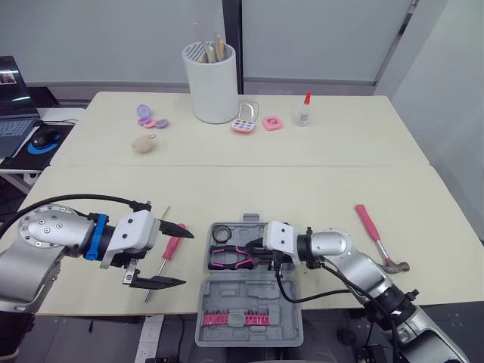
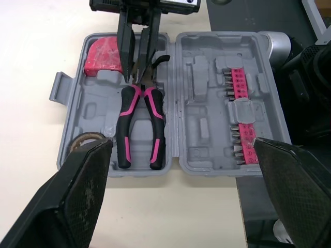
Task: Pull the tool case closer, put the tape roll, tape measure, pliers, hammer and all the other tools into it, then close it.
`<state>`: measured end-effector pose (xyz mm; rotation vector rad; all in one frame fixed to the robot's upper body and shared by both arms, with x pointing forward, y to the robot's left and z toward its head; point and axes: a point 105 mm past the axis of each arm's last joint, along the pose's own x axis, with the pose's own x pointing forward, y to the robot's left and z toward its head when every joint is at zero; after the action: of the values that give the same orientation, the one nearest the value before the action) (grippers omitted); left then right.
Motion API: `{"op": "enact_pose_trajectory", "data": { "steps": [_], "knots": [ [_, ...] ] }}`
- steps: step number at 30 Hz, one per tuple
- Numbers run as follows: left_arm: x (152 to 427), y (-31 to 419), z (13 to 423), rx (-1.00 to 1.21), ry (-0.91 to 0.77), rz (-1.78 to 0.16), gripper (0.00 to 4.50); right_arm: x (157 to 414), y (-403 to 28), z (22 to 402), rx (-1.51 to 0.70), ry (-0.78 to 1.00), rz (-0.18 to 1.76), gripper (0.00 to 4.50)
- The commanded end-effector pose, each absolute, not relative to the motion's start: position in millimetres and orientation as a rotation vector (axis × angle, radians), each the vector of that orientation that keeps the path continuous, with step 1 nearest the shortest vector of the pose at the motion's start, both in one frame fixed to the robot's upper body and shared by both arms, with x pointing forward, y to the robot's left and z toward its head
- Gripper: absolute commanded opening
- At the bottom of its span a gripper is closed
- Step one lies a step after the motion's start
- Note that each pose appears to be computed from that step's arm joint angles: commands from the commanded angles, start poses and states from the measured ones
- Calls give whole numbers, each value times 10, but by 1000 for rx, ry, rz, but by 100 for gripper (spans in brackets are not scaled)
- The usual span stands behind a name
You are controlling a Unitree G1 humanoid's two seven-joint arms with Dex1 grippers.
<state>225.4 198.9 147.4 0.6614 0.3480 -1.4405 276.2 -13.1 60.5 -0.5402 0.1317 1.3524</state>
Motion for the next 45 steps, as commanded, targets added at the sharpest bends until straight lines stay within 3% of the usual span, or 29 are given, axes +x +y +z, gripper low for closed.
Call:
{"op": "enact_pose_trajectory", "data": {
  "steps": [1,18,23,29,37,41,45],
  "knots": [
    [2253,1974,1554,695,312,-1430,450,2814,-89,619,-570,93,1335,3],
    [2254,1995,1533,693,317,-1404,450,2860,-282,83,-721,258,1327,3],
    [2252,1996,1526,687,313,-1391,450,2909,-244,197,-686,212,1308,3],
    [2272,1994,1513,674,300,-1369,450,2959,-136,679,-567,57,1321,3],
    [2321,2244,1599,429,372,-1245,450,2828,-832,1373,-473,36,1363,164],
    [2327,2481,1682,373,420,-1166,450,2750,-1366,1591,-479,131,1333,274],
    [2360,2844,1680,330,453,-1028,450,2739,-2009,1745,-477,285,1182,382]
  ]
}}
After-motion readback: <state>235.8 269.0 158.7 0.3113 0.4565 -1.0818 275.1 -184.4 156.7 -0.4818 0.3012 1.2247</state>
